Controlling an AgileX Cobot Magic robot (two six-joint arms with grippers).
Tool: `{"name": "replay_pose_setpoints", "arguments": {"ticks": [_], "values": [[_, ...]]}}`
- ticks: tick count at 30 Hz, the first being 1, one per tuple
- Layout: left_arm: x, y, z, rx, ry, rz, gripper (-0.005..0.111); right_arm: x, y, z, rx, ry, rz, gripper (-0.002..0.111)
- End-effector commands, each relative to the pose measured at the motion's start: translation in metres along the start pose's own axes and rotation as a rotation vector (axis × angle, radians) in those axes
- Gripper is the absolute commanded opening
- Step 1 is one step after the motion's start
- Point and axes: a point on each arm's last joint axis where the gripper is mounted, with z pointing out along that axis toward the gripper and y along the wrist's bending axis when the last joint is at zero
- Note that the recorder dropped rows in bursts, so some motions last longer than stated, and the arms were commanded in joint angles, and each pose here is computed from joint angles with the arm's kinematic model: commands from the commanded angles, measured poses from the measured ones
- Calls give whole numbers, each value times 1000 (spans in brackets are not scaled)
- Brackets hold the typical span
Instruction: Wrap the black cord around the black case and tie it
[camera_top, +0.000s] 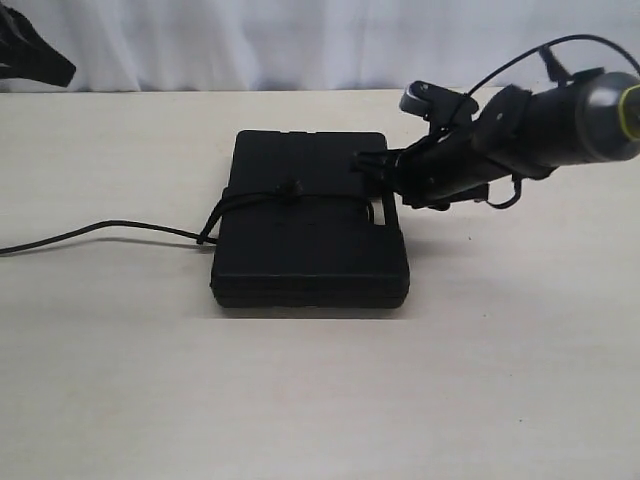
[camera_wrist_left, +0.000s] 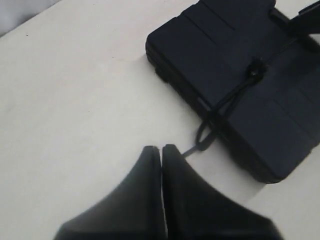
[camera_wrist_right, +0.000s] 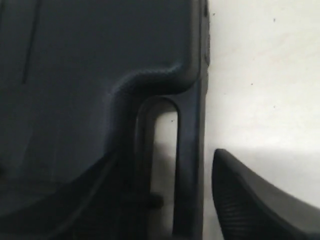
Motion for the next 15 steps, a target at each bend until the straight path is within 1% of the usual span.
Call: {"name": "replay_pose_setpoints", "arguments": {"ticks": [1,3,4,5,6,8,10,11,13,15], "values": [[-2,-19,-33,-21,-2,-196,0,-10,8,-58,-8,72,-180,44],[4,-27,-44,-26,60,-277,0,-7,8,-81,32,126,-266,29],[9,-30,-48,-25,111,-302,0,-5,11,-96,59,154,-303,17],[13,-35,-51,-22,163,-320,0,-1,10,-106,99,193,-337,9],[16,-36,-53,-64,187,-338,0,1,11,-117,134,211,-333,5],[23,-42,-55,-140,243,-340,0,11,10,-138,223,267,-350,4],[34,-58,-57,-182,285,-302,0,25,9,-157,281,310,-375,4],[38,-69,-61,-178,281,-279,0,31,9,-163,290,316,-384,4],[51,-94,-70,-150,252,-228,0,47,9,-179,280,301,-390,4],[60,-115,-81,-149,138,-167,0,63,8,-194,247,259,-395,4]]}}
